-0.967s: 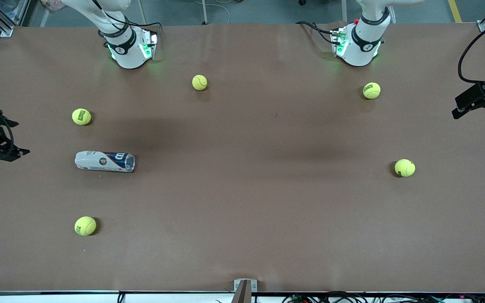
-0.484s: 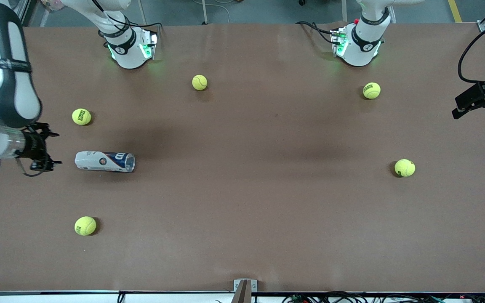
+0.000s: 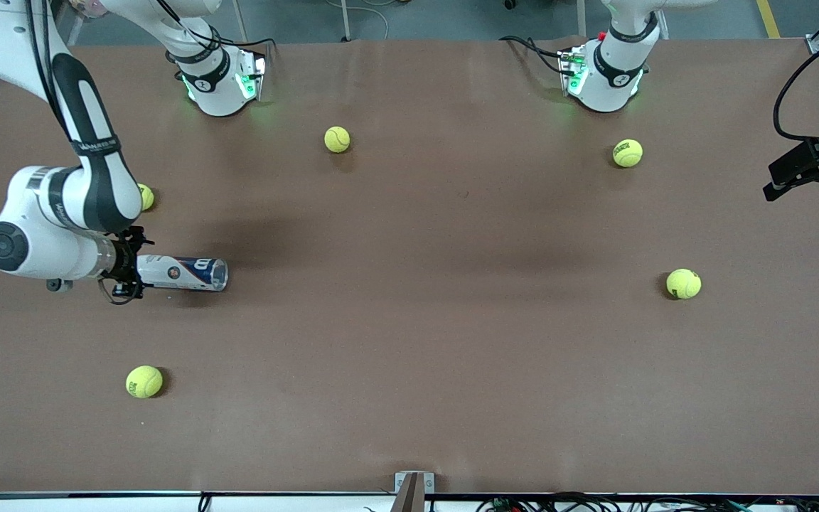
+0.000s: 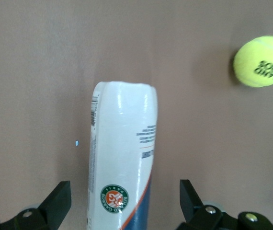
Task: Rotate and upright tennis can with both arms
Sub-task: 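Lower the right gripper onto the white tennis can and grasp it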
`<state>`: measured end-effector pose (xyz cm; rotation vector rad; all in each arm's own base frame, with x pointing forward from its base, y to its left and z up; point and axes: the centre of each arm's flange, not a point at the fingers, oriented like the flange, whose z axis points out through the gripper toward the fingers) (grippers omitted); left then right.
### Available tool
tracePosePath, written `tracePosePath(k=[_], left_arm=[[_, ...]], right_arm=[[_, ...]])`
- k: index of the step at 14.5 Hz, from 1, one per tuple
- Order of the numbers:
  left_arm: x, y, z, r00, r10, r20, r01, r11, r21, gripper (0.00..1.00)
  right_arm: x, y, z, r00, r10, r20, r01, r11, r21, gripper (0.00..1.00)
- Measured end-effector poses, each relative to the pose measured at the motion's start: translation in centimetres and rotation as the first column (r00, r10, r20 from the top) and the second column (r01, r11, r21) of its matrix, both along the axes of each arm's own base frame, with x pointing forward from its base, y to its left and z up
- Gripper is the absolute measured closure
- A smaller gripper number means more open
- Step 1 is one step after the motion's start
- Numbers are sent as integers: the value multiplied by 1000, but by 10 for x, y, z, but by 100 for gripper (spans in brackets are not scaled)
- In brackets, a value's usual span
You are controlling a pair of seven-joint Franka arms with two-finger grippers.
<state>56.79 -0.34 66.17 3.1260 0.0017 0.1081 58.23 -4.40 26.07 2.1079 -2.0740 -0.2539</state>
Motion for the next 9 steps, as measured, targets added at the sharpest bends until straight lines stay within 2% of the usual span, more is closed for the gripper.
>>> tracePosePath(k=[9], left_arm=[[0, 0, 0, 1000, 0, 0, 0, 1000, 0, 0]], right_arm=[[1, -1, -55, 1000, -2, 0, 2, 1000, -9, 0]])
